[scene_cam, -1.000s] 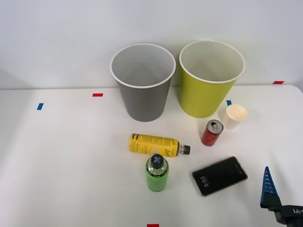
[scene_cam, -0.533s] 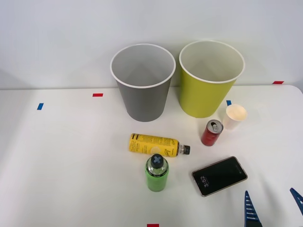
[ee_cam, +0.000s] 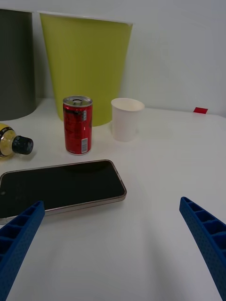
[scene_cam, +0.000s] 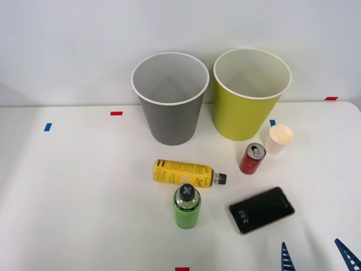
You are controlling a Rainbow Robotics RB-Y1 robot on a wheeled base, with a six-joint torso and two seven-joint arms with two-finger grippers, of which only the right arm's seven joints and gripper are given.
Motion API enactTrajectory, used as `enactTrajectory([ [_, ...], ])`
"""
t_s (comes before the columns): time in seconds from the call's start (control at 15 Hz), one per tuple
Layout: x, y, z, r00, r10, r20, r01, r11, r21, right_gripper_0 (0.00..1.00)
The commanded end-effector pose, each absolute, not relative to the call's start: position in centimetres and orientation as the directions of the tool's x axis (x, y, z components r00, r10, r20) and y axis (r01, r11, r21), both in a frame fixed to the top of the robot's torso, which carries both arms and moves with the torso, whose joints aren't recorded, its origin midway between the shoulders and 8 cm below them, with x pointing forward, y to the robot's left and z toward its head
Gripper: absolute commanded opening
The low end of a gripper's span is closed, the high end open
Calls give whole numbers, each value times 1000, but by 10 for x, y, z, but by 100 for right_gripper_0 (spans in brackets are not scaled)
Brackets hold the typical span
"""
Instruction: Put cans in the gray bin, plastic bottles in the light green bin
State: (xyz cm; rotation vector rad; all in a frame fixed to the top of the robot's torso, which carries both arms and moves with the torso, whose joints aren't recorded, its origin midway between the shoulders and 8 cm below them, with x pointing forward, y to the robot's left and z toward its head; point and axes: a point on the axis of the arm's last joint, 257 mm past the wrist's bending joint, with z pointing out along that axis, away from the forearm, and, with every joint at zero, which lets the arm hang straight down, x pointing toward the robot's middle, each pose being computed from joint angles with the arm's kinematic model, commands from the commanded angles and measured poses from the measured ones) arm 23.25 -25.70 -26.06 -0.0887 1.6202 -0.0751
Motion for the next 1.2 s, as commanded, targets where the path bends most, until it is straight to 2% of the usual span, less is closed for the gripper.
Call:
enactTrajectory([
  [0.07,228,-254,-263,-62,-105,-993,-17,994,-104,100],
  [1.2,226,-249,-264,-63,-108,-992,-29,994,-107,100],
])
